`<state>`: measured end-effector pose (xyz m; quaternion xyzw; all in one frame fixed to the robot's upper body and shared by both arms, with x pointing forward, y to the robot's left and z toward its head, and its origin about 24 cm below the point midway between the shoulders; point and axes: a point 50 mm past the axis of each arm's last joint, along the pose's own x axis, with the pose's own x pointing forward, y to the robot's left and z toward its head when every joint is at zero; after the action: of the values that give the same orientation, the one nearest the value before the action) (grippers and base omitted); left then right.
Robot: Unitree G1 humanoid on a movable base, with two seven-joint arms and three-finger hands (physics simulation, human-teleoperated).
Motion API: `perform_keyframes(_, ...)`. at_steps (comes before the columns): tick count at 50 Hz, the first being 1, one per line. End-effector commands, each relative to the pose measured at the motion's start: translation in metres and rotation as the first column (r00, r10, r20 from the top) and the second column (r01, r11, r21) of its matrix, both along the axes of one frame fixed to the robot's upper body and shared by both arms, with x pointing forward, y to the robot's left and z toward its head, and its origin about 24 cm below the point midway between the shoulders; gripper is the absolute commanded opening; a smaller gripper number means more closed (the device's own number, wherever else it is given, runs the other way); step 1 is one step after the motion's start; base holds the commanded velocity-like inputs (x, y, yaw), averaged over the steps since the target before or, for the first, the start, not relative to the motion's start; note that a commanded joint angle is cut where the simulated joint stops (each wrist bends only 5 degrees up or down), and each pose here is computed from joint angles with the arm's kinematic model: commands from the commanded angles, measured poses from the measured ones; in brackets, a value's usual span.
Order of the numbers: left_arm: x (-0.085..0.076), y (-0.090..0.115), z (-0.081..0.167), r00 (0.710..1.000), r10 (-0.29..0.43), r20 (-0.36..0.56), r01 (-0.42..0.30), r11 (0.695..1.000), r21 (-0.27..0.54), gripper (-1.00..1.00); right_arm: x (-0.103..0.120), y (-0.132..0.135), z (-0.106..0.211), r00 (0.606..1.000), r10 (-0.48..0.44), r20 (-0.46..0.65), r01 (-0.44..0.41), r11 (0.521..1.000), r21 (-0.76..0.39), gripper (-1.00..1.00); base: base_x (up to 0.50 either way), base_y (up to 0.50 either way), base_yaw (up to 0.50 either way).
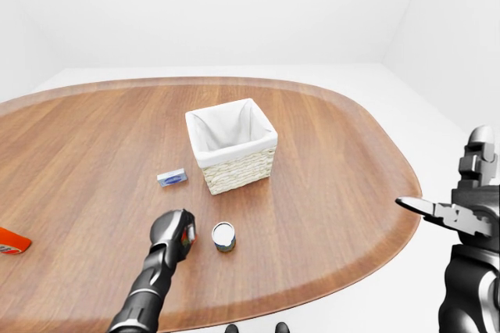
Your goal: Pick up the tomato sauce, and put it in the basket.
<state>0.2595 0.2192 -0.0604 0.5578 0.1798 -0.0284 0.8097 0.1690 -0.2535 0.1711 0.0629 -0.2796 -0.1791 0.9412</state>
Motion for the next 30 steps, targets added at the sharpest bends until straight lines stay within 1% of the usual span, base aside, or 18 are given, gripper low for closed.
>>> perform_keyframes(1,0.005,-0.009,0.033,0.993,-0.006,0.116,0.01,0.999,-0.033,-1.0,0.0,0.0,-0.001,1.0,0.002,-0.003,-0.002,1.0,0.0,1.0,0.0,0.0,0.0)
perform_keyframes(3,0.007,-0.015,0.048,0.988,-0.014,0.157,0.024,0.998,-0.064,-1.0,0.001,0.001,-0.002,1.0,0.003,-0.009,-0.003,1.0,0.002,1.0,0.0,0.0,0.0)
perform_keyframes(4,0.009,-0.017,0.064,0.981,-0.015,0.193,0.029,0.997,-0.068,-1.0,0.002,0.001,-0.004,1.0,0.005,-0.017,-0.005,1.0,0.003,1.0,0.0,0.0,0.0)
perform_keyframes(7,0.013,-0.022,0.094,0.965,-0.013,0.263,0.037,0.995,-0.088,-1.0,0.002,0.002,-0.005,1.0,0.007,-0.021,-0.007,1.0,0.005,1.0,0.0,0.0,0.0)
perform_keyframes(8,0.014,-0.031,0.115,0.949,-0.05,0.312,0.084,0.992,-0.097,-1.0,0.003,0.002,-0.006,1.0,0.008,-0.026,-0.008,1.0,0.006,1.0,0.0,0.0,0.0)
perform_keyframes(11,0.018,-0.043,0.141,0.919,-0.089,0.384,0.14,0.984,-0.107,-1.0,0.002,0.002,-0.005,1.0,0.008,-0.023,-0.008,1.0,0.006,1.0,0.0,0.0,0.0)
perform_keyframes(12,0.022,-0.045,0.151,0.901,-0.094,0.423,0.147,0.985,-0.094,-1.0,0.002,0.002,-0.005,1.0,0.007,-0.021,-0.007,1.0,0.006,1.0,0.0,0.0,0.0)
perform_keyframes(14,0.03,-0.055,0.178,0.861,-0.128,0.492,0.199,0.976,-0.093,-1.0,0.002,0.002,-0.004,1.0,0.007,-0.021,-0.007,1.0,0.005,1.0,0.0,0.0,0.0)
perform_keyframes(16,0.031,-0.059,0.189,0.844,-0.154,0.514,0.23,0.969,-0.086,-1.0,0.002,0.002,-0.004,1.0,0.007,-0.017,-0.007,1.0,0.004,1.0,0.0,0.0,0.0)
perform_keyframes(18,0.036,-0.063,0.205,0.814,-0.17,0.556,0.25,0.966,-0.071,-1.0,0.002,0.002,-0.004,1.0,0.008,-0.019,-0.007,1.0,0.005,1.0,0.0,0.0,0.0)
perform_keyframes(20,0.038,-0.066,0.213,0.803,-0.19,0.565,0.271,0.96,-0.063,-1.0,0.003,0.002,-0.004,1.0,0.009,-0.02,-0.009,1.0,0.005,1.0,0.0,0.0,0.0)
perform_keyframes(23,0.043,-0.075,0.237,0.755,-0.222,0.617,0.315,0.948,-0.045,-1.0,0.003,0.002,-0.004,1.0,0.009,-0.021,-0.009,1.0,0.004,1.0,0.0,0.0,0.0)
perform_keyframes(24,0.05,-0.082,0.253,0.722,-0.242,0.648,0.331,0.944,-0.016,-1.0,0.003,0.002,-0.004,1.0,0.008,-0.018,-0.008,1.0,0.003,1.0,0.0,0.0,0.0)
perform_keyframes(25,0.052,-0.085,0.26,0.708,-0.249,0.661,0.347,0.938,-0.018,-1.0,0.002,0.002,-0.003,1.0,0.008,-0.016,-0.008,1.0,0.003,1.0,0.0,0.0,0.0)
perform_keyframes(26,0.056,-0.089,0.27,0.684,-0.246,0.687,0.363,0.931,-0.029,-1.0,0.002,0.002,-0.003,1.0,0.008,-0.017,-0.008,1.0,0.003,1.0,0.0,0.0,0.0)
perform_keyframes(28,0.068,-0.096,0.28,0.672,-0.266,0.692,0.371,0.929,-0.004,-1.0,0.003,0.002,-0.003,1.0,0.008,-0.013,-0.007,1.0,0.002,1.0,0.0,0.0,0.0)
perform_keyframes(29,0.091,-0.097,0.297,0.646,-0.236,0.726,0.329,0.944,0.014,-1.0,0.001,0.002,-0.002,1.0,0.007,-0.009,-0.007,1.0,0.003,1.0,0.0,0.0,0.0)
perform_keyframes(30,0.092,-0.097,0.298,0.645,-0.233,0.728,0.327,0.945,0.013,-1.0,0.001,0.002,-0.002,1.0,0.007,-0.009,-0.007,1.0,0.003,1.0,0.0,0.0,0.0)
